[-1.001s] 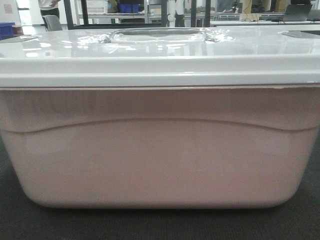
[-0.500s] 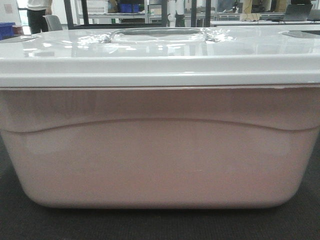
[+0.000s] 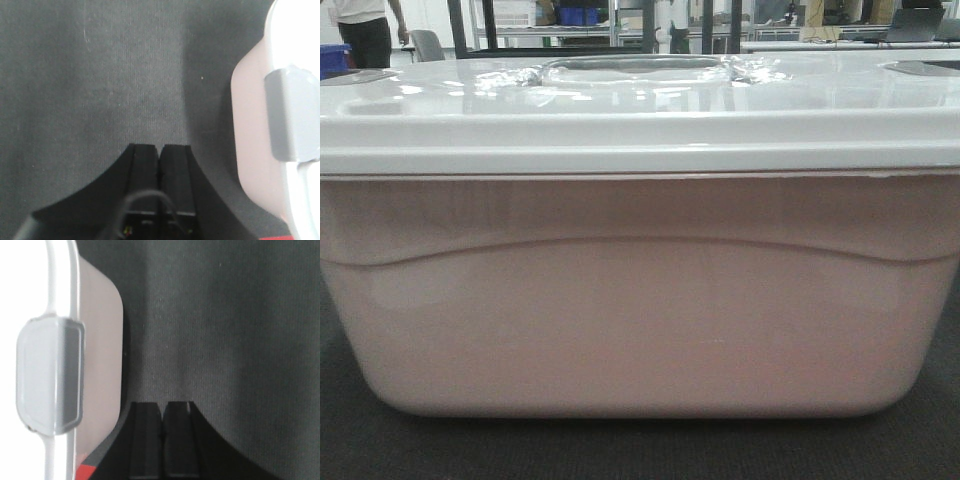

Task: Grab white bin and place on right shelf
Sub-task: 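Move both open grippers onto the grey side handles of the bin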

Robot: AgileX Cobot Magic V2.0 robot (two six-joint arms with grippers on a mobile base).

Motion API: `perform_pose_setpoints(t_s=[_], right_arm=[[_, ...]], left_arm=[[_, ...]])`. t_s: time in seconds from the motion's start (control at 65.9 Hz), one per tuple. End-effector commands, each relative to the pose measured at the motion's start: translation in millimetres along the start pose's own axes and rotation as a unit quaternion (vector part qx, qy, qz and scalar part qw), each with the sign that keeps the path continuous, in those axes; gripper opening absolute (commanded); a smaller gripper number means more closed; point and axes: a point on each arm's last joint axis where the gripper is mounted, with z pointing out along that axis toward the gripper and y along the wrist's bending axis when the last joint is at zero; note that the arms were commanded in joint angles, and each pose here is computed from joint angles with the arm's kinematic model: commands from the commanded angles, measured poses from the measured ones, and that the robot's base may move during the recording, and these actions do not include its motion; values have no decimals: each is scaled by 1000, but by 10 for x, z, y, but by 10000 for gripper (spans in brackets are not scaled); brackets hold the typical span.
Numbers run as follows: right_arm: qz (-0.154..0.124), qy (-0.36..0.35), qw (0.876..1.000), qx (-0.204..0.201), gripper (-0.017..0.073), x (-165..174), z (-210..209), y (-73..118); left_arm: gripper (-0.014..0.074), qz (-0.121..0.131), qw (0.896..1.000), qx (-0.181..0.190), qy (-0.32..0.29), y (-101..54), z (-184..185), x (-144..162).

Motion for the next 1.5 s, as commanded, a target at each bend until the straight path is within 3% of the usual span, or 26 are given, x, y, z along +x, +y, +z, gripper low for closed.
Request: perform_pose_setpoints(t_s=[0.0, 0.349, 0.546, 0.728, 0.834, 0.925, 1.046, 1.198, 1.486], right_arm=[[-4, -33, 999, -5, 68, -81, -110, 42], [-8, -36, 999, 8, 68, -103, -87, 14], [-8, -33, 999, 7, 68, -97, -87, 14], [-8, -34, 999, 7, 68, -99, -87, 14], [-8, -35, 999, 8, 68, -102, -87, 14], [-8, -32, 999, 8, 75, -99, -83, 13], [-9, -35, 999, 9, 225, -106, -82, 10], [-14, -54, 998, 21, 640, -141, -85, -10], [-4, -33, 999, -1, 611, -102, -81, 28]], left_arm=[[-118, -6, 999, 4, -35, -11, -29, -39], [-113, -10, 1000, 2, -5, 12, 167, -13], [-112, -28, 999, 23, 27, -10, 382, -118], [-104, -14, 1000, 21, 2, -21, 291, -312], [-27, -7, 1000, 21, 2, -27, 259, -336], [99, -7, 1000, 25, 7, -33, 259, -327], [242, -7, 1000, 25, 3, -33, 259, -334], [274, -7, 1000, 25, 2, -33, 259, -336], [274, -22, 998, 49, 13, -77, 255, -317]])
